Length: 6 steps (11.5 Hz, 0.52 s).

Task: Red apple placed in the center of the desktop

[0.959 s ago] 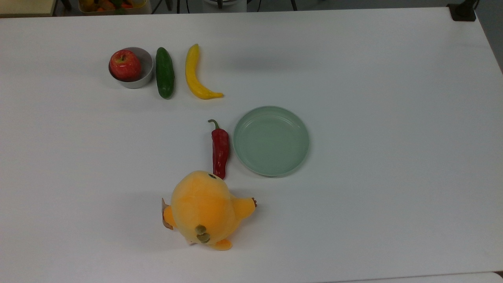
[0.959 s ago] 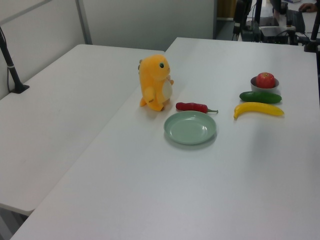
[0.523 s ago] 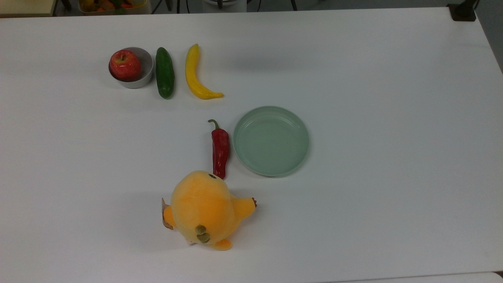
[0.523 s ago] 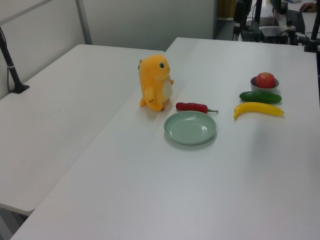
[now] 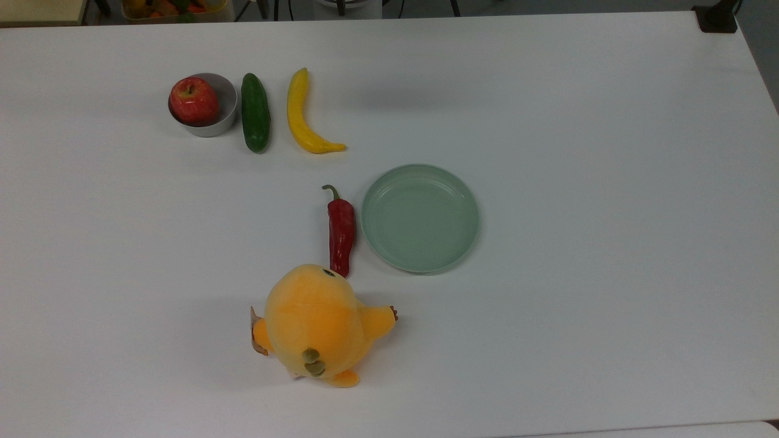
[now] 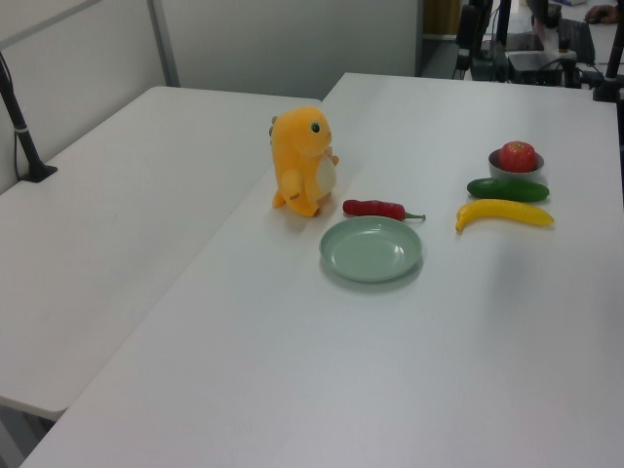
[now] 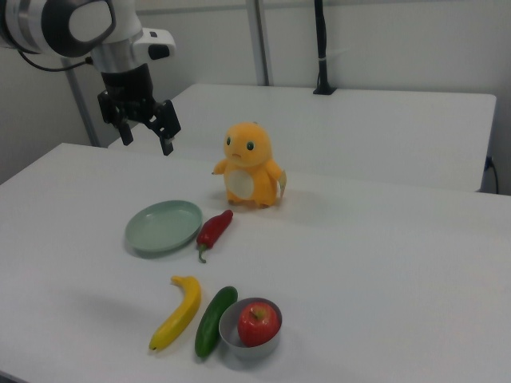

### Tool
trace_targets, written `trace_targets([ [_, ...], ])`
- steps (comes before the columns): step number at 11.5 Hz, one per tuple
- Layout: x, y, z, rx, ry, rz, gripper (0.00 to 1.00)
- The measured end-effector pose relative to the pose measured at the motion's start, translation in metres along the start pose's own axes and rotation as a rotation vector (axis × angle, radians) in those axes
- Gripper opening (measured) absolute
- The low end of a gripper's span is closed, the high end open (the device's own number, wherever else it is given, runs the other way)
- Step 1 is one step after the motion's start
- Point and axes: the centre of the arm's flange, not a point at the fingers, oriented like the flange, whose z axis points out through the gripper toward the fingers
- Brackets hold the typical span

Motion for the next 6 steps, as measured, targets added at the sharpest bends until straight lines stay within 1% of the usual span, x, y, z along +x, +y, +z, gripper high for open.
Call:
trace_targets([
  [3, -0.01, 0.001, 0.013, 0.002, -0.09, -0.024, 1.0],
  [5, -0.015, 0.007, 0.028, 0.005, -0.143, -0.078, 1.0],
  [6, -0.019, 0.015, 0.044, -0.012, -0.182, -0.1, 1.0],
])
